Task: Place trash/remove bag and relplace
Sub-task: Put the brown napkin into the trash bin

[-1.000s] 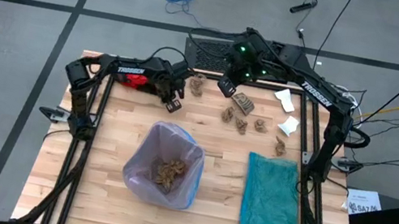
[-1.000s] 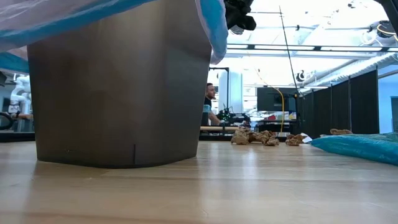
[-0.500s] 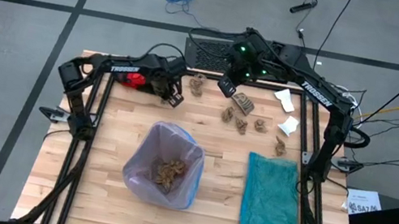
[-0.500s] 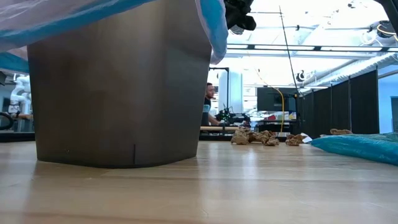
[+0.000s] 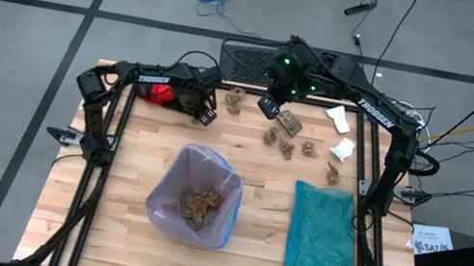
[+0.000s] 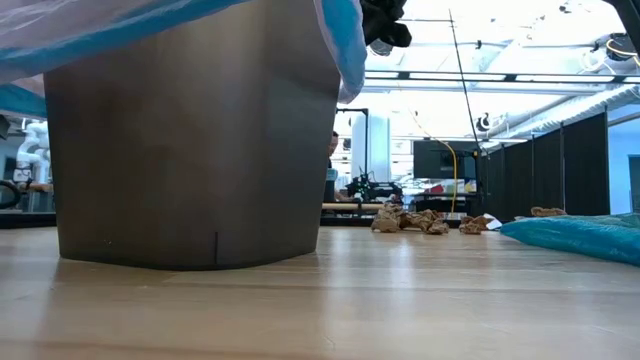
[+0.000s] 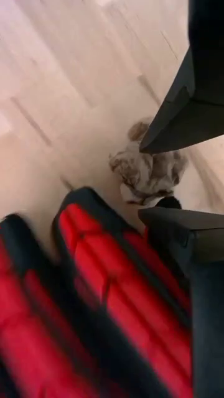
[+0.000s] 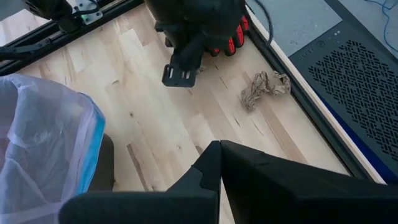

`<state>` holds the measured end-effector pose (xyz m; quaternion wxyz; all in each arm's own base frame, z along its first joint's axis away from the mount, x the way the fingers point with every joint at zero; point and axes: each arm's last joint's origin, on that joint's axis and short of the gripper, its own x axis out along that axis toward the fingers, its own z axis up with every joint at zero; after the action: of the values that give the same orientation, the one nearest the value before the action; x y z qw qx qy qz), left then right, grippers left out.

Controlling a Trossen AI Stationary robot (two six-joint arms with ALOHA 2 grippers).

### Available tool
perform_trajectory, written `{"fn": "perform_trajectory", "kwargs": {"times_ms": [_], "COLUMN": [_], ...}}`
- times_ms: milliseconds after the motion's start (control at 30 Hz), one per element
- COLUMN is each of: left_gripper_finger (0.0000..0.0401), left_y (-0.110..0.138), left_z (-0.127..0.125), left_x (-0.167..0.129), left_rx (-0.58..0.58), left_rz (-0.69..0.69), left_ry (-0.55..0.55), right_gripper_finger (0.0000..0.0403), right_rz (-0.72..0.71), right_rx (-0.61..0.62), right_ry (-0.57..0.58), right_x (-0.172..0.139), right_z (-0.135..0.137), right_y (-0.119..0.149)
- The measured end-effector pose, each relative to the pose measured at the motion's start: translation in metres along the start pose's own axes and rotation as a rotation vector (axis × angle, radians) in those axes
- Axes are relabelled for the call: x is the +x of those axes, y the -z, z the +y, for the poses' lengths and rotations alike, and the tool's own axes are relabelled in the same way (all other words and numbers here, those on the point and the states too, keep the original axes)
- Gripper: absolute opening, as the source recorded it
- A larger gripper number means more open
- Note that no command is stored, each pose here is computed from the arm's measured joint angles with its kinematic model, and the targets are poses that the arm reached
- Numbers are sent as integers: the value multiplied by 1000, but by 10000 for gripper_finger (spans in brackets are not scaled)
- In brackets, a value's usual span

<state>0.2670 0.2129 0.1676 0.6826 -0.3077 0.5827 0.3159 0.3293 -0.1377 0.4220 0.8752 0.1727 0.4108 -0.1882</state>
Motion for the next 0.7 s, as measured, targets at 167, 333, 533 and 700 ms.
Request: {"fn": "perform_trajectory", "kwargs": {"times_ms": [167, 333, 533, 700], "left_gripper_finger": [150, 105, 15, 12], "left_y": [-1, 2, 1, -2], "left_z": [-3, -12, -20, -21], "left_x": [16, 15, -7, -54], "left_rx": [30, 120, 176, 178], "left_rz": [52, 52, -18, -138], "left_ry": [29, 42, 87, 137], "right_gripper_finger": [0, 0, 0, 0], "right_rz": [3, 5, 3, -11], "right_rx": [4, 2, -13, -18], "right_ry": [0, -1, -1, -4], "right_x": [0, 0, 0, 0], "right_z": [0, 1, 1, 1], "right_y": [0, 1, 1, -1]}}
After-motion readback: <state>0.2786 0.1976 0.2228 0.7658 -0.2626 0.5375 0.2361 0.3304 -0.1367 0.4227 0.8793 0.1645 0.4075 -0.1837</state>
